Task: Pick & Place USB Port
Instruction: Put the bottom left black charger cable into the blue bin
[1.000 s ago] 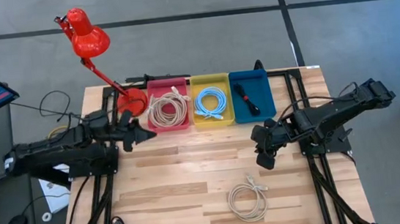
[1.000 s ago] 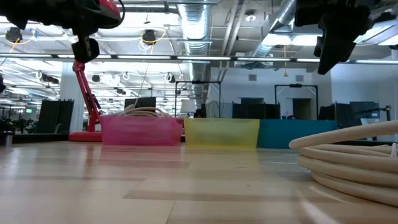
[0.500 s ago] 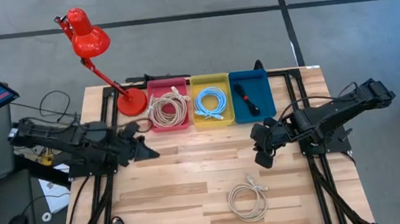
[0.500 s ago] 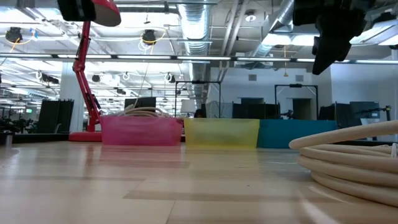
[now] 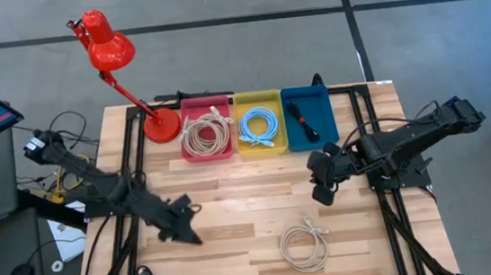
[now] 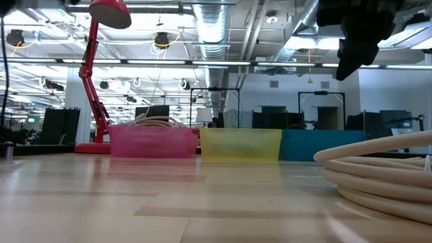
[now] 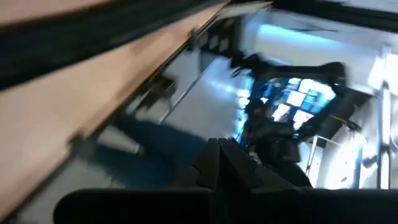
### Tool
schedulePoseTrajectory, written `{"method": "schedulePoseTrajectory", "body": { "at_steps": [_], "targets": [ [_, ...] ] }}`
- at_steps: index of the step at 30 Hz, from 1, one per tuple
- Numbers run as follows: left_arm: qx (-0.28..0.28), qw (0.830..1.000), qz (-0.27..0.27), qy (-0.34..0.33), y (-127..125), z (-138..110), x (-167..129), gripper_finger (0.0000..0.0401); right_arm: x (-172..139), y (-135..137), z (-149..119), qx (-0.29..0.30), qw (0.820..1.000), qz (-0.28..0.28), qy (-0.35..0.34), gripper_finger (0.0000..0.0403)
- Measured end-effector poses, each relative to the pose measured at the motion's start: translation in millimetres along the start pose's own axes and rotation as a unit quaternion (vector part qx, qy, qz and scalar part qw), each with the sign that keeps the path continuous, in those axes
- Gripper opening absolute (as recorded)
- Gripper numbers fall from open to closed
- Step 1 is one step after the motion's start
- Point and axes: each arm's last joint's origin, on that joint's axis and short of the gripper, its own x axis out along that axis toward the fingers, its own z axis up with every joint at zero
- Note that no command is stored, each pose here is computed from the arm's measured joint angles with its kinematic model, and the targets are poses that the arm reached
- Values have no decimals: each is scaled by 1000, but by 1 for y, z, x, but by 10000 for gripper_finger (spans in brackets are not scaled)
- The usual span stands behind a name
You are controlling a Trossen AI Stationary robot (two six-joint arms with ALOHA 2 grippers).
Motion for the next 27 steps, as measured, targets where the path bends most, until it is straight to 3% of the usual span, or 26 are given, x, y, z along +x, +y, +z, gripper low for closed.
{"method": "schedulePoseTrajectory", "body": {
  "at_steps": [3,6,11,13,18,21,24,27],
  "targets": [
    [-68,996,42,39,10,-13,12,3,0,-1,1,0,1000,-19,-15,76],
    [-138,981,94,95,20,-26,21,3,0,-2,2,0,999,-36,-27,76],
    [-240,927,205,204,31,-40,25,3,0,-4,3,2,998,-51,-38,76],
    [-261,906,251,218,37,-41,22,3,0,-5,4,6,998,-55,-39,76],
    [-238,912,300,150,52,-36,19,3,2,-8,6,13,997,-60,-42,76],
    [-250,905,311,149,53,-36,18,3,7,-10,2,14,997,-64,-38,76],
    [-282,888,317,175,40,-44,15,3,17,-12,-3,16,997,-62,-41,76],
    [-300,883,305,195,18,-54,13,3,31,-15,-12,18,997,-58,-45,76]
  ]
}}
